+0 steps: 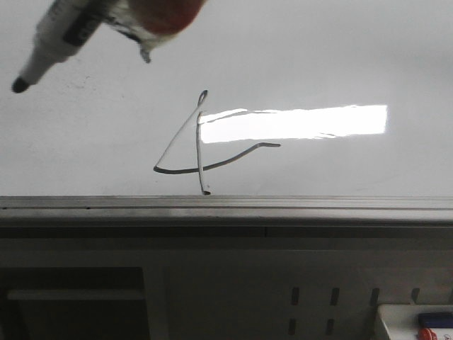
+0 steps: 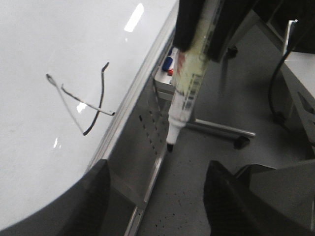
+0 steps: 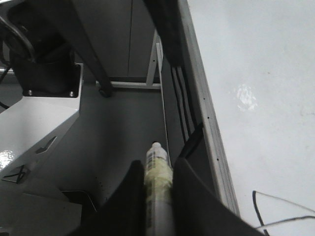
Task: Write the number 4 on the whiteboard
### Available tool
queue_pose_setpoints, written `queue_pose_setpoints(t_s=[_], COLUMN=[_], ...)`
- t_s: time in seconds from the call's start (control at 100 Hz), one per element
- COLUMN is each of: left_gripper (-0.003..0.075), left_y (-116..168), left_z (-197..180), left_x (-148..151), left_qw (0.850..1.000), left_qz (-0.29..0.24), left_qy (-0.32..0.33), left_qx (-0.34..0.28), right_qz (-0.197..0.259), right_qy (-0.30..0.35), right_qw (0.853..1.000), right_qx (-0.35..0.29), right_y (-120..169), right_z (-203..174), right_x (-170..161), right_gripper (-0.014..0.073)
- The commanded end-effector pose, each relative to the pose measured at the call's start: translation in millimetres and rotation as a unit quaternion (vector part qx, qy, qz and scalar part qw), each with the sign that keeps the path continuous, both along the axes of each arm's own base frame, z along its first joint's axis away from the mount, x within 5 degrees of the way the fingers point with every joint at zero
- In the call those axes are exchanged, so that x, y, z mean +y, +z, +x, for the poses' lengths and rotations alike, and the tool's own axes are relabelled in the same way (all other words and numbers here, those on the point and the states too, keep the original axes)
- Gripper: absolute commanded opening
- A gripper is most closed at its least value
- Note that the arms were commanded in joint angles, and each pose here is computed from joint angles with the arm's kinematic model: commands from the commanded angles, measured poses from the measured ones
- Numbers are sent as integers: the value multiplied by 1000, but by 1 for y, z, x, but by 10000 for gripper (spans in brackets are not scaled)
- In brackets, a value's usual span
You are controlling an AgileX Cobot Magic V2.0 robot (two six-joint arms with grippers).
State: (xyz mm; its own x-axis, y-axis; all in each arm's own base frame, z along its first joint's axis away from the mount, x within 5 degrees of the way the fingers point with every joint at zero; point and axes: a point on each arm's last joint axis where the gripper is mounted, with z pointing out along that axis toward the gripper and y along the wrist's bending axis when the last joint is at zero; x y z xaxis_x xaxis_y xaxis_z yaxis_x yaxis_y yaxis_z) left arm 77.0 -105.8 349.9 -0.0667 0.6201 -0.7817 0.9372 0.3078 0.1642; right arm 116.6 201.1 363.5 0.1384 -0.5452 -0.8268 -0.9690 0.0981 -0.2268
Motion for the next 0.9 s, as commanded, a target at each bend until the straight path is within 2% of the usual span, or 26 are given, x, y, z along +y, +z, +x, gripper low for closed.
queue_pose_setpoints(t_s=[0.0, 0.07, 0.25, 0.55, 0.72, 0.89], left_gripper=[360, 335, 295, 293, 293, 293], left_y=[20, 24, 29, 20, 23, 34], left_z=[6, 10, 26, 31, 31, 29], left_x=[-15, -25, -42, -50, -50, -47], left_qw=[999, 998, 997, 995, 995, 996], left_qz=[-22, -23, -21, 6, 3, -10], left_qy=[-41, -61, -64, -78, -79, -79], left_qx=[-3, 13, 30, 66, 63, 45], right_qz=[46, 47, 49, 70, 76, 60], right_qy=[-3, 0, 14, 10, 9, 11], right_qw=[998, 998, 998, 996, 995, 996], right_qx=[-35, -35, -38, -55, -62, -71], right_y=[20, 20, 21, 27, 31, 28], right_z=[-2, -4, -9, -11, -10, -9], right_x=[2, 3, 5, 8, 8, 8], right_gripper=[-45, -45, -45, -45, -45, -45])
